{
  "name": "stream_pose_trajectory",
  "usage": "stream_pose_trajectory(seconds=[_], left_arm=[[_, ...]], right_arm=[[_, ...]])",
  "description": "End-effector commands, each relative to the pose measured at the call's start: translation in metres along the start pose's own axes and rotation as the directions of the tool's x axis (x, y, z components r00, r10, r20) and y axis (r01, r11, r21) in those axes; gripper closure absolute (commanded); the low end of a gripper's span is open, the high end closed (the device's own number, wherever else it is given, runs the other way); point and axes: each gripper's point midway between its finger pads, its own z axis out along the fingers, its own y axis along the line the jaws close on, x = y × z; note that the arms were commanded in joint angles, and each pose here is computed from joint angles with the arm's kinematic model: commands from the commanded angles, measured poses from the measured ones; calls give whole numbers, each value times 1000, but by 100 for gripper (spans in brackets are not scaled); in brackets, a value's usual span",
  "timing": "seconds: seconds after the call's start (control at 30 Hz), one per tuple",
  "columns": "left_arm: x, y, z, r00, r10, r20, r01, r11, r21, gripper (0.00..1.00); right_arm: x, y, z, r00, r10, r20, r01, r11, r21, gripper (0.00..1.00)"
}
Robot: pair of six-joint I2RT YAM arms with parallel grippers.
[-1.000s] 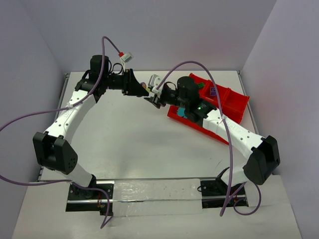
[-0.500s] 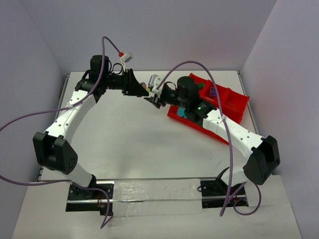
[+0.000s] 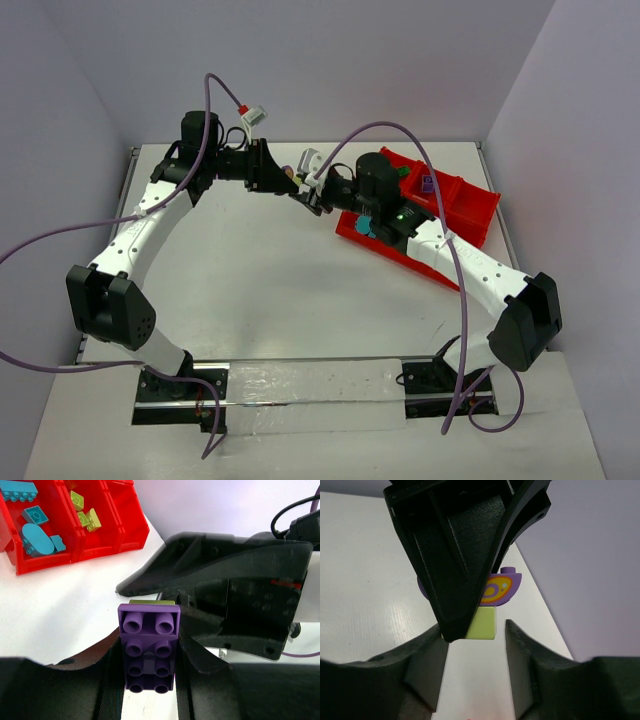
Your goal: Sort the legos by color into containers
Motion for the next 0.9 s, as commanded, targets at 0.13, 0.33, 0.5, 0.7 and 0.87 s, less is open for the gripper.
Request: stream_pose_trajectory(seconds=[0.13,0.33,0.5,0.7,0.87], left_arm=[[-2,-12,-4,998,63,15,-63,998,27,100],[-5,-16,-7,995,93,30,-93,995,23,52],[-6,-27,-10,991,128,44,-129,991,42,1],[-10,-22,-13,990,131,62,-131,991,5,4],[-12,-23,-18,987,141,80,-141,990,-7,15]], right_arm=[[-33,-16,1,996,-26,84,23,999,41,79],[-32,-15,1,996,-21,84,18,999,43,100],[-30,-15,1,997,-15,79,11,999,50,100],[-26,-15,1,998,-10,67,6,998,55,100],[-19,-15,-1,999,-11,44,9,998,62,100]])
